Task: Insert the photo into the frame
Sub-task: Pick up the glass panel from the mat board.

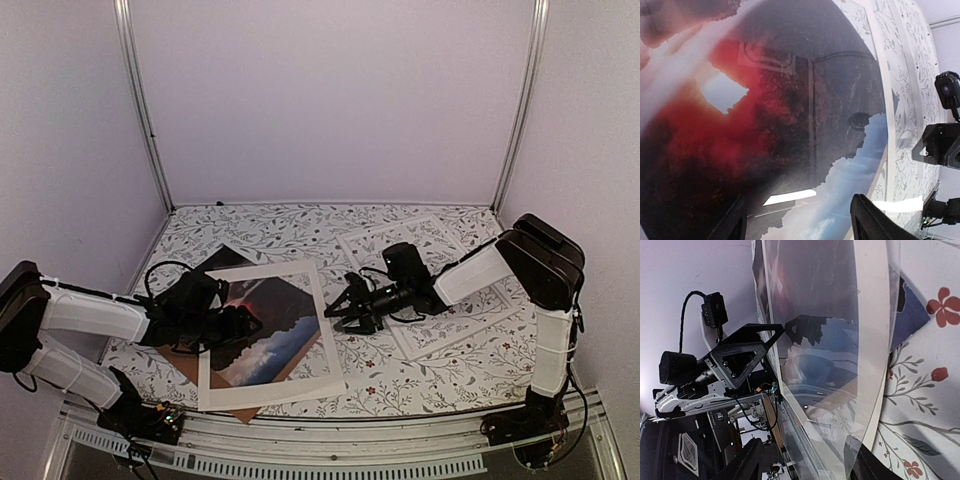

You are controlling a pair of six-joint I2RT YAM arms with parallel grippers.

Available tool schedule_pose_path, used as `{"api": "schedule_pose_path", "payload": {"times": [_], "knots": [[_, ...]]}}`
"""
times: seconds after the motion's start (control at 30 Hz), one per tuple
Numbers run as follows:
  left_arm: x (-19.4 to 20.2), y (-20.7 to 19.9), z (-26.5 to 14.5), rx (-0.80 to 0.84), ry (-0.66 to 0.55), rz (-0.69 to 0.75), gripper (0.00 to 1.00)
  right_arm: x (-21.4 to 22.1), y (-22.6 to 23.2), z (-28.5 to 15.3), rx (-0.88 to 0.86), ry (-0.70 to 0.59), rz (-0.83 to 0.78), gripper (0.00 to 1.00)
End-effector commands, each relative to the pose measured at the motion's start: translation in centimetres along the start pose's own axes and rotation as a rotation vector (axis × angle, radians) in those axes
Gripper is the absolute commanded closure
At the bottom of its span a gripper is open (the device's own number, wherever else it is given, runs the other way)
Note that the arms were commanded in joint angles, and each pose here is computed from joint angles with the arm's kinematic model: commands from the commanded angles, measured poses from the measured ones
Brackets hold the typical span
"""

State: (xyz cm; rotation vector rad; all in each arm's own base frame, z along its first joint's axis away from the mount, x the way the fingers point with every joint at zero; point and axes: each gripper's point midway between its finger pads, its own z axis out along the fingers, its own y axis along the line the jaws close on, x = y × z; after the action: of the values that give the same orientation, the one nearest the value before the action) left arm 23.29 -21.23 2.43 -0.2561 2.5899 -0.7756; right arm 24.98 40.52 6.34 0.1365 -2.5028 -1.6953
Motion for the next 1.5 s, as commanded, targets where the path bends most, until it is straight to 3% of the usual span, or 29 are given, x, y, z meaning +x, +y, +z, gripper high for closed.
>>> {"api": "schedule_pose_path", "payload": {"times": [0.0,0.4,0.53,0.8,0.9,1.07,1.33,1.4,1.47], "knots": [[6.1,5.9,0.2,-0.201,0.204,-0.030,0.27,0.4,0.9,0.2,-0.083,0.029,0.007,0.43],[6.1,5.2,0.2,-0.186,0.200,-0.019,0.27,-0.7,-0.6,1.0,0.020,0.027,0.015,0.56],[5.6,4.7,0.1,-0.174,0.188,-0.009,0.27,-1.2,-0.6,1.2,0.047,0.022,-0.008,0.67],[2.9,1.6,-0.9,-0.112,0.113,0.057,0.25,-2.6,0.5,-0.1,0.169,-0.024,-0.117,1.00],[1.2,-0.5,-1.8,-0.069,0.066,0.099,0.23,-3.1,2.1,-1.4,0.190,-0.028,-0.185,1.00],[-2.4,-4.8,-4.2,0.004,-0.034,0.189,0.20,-4.2,4.7,-6.0,0.209,-0.068,-0.284,1.00],[-6.5,-10.0,-7.0,0.099,-0.166,0.291,0.17,-5.0,7.2,-17.1,0.290,-0.201,-0.361,1.00],[-7.2,-11.0,-7.0,0.108,-0.176,0.299,0.02,-5.2,6.9,-20.1,0.346,-0.254,-0.367,1.00],[-7.7,-11.9,-6.6,0.112,-0.175,0.302,0.00,-5.1,7.5,-23.2,0.364,-0.314,-0.374,1.00]]}}
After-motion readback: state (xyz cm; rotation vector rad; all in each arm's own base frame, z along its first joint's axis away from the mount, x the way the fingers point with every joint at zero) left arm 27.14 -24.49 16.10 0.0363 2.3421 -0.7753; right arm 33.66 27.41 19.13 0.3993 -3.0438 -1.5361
